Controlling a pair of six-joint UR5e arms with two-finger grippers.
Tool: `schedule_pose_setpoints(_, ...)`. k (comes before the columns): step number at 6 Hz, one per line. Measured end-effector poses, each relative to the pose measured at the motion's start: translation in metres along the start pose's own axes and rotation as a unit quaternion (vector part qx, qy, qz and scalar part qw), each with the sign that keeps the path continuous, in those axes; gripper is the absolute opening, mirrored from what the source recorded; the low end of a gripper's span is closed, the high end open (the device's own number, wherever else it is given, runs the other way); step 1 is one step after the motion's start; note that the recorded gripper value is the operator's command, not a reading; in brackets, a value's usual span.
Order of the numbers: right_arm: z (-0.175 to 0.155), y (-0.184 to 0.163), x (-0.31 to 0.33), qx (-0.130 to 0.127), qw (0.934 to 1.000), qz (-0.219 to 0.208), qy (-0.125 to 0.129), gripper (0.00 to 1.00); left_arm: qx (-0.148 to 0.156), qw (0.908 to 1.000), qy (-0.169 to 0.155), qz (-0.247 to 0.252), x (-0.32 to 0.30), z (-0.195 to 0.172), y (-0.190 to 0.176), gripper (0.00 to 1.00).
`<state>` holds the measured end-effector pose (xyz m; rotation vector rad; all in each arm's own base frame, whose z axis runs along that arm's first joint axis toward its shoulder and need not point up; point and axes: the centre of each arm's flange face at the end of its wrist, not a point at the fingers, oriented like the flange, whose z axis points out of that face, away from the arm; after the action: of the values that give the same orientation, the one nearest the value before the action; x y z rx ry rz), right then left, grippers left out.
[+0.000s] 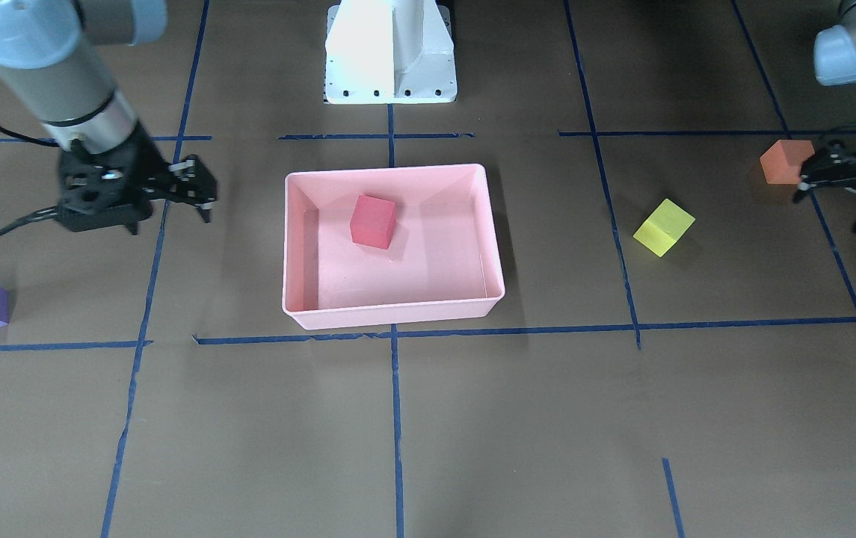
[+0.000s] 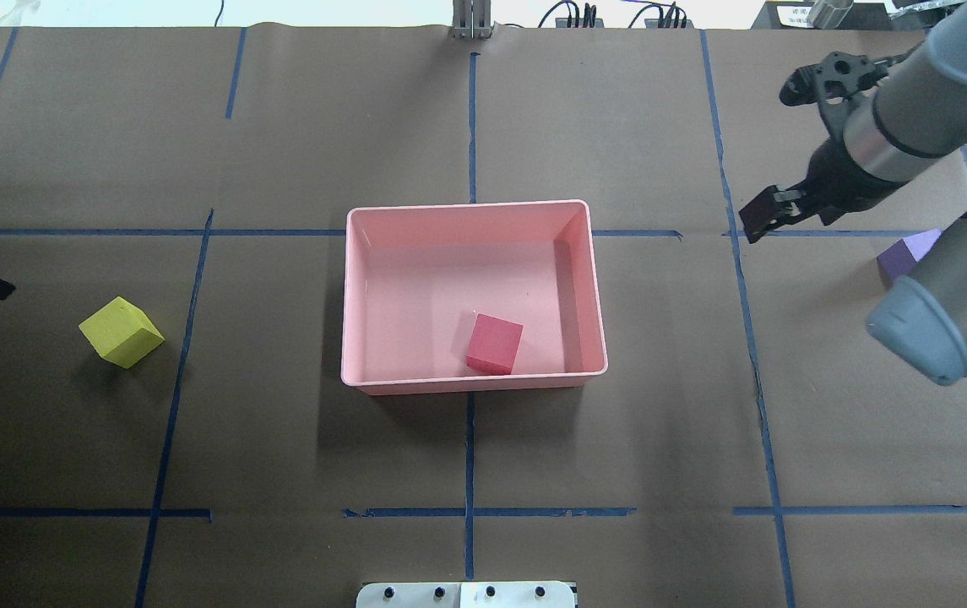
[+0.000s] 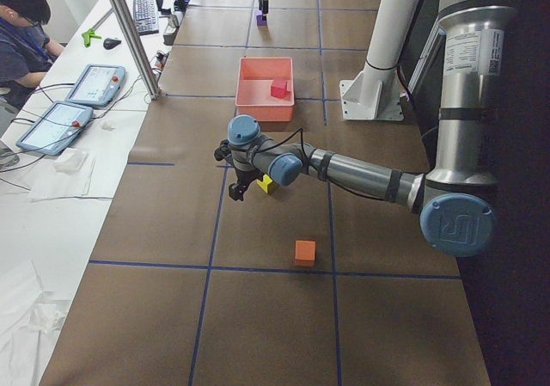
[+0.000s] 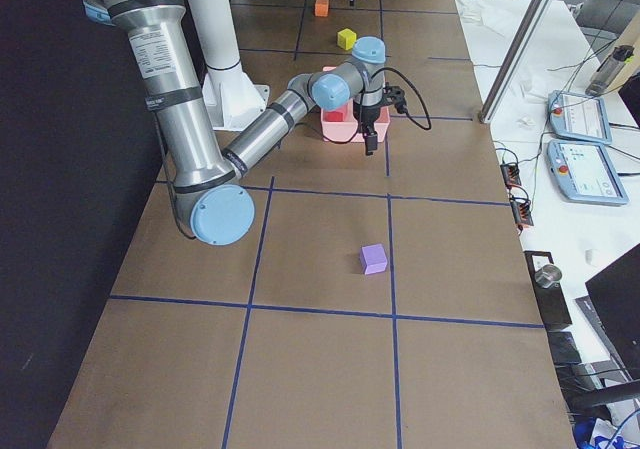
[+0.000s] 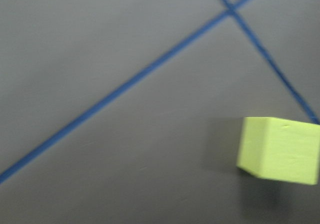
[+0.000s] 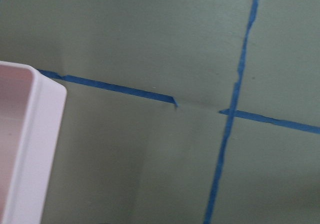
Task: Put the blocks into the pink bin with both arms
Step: 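Lower the left gripper onto the yellow cube while the right gripper withdraws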
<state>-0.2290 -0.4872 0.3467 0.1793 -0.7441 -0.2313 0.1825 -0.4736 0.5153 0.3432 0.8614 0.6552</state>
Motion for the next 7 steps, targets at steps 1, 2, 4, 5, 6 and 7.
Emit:
schedule_pose_setpoints(1,-0.007,0.023,0.056,-0.010,0.9995,-0.029,0.001,1.00,0.005,0.9999,0.009,0.013,0.030,0.024,-0.010,1.00)
schedule_pose_setpoints(2,-0.015,0.042,0.100,-0.017,0.9987,-0.048,-0.006,1.00,0.006,0.9997,0.014,0.020,0.056,0.050,-0.013,1.00)
schedule_pose_setpoints(4,-0.019,0.058,0.133,-0.023,0.9980,-0.057,-0.014,1.00,-0.005,0.9994,0.021,0.025,0.076,0.083,-0.016,1.00)
schedule_pose_setpoints(5,-0.018,0.061,0.136,-0.026,0.9980,-0.056,-0.014,1.00,-0.012,0.9993,0.024,0.026,0.079,0.096,-0.019,1.00)
schedule_pose_setpoints(6,-0.016,0.063,0.139,-0.028,0.9980,-0.055,-0.014,1.00,-0.019,0.9991,0.027,0.025,0.082,0.107,-0.023,0.85)
schedule_pose_setpoints(7,-0.016,0.064,0.139,-0.028,0.9980,-0.054,-0.014,1.00,-0.021,0.9991,0.028,0.022,0.084,0.112,-0.029,0.60)
